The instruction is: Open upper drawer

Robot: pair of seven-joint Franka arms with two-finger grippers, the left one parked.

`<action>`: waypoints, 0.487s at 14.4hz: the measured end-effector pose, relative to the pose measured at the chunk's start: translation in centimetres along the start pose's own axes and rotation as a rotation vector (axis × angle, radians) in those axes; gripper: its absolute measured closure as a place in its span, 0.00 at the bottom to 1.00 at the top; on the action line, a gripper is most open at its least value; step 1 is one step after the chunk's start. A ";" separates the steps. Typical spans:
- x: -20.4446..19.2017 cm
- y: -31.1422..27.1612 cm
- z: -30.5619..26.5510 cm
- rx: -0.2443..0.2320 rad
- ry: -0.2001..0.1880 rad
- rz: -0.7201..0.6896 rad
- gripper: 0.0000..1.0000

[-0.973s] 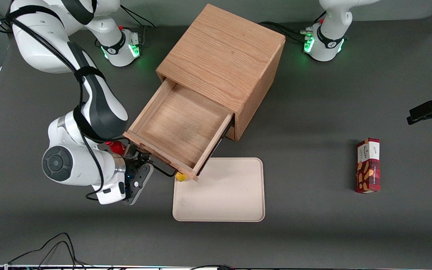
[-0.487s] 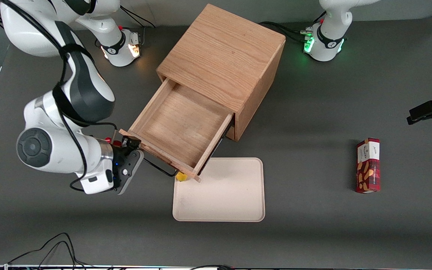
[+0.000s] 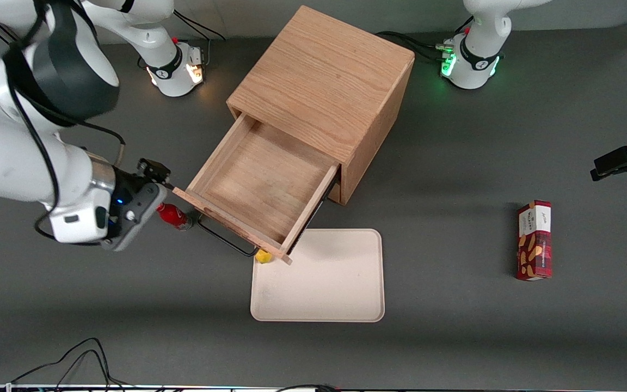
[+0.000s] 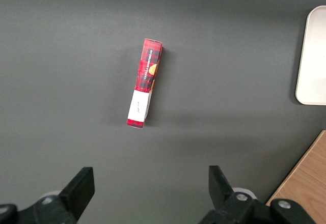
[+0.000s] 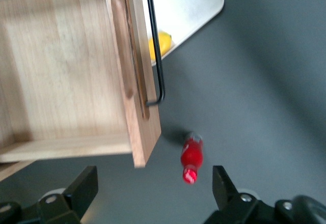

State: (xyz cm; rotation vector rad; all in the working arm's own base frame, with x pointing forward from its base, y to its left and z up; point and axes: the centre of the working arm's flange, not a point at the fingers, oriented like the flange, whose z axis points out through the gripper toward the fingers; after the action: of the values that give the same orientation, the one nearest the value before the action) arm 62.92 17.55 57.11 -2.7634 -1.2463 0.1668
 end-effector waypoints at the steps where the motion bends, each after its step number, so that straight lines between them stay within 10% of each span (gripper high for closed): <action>1: -1.7 -0.2 -0.8 -0.009 -0.009 0.028 0.00; 7: -12.6 -0.3 -4.6 -0.073 -0.032 0.279 0.00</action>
State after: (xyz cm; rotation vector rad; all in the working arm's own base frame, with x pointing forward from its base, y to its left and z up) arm 55.06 8.09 62.43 -2.9986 -0.8836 0.1923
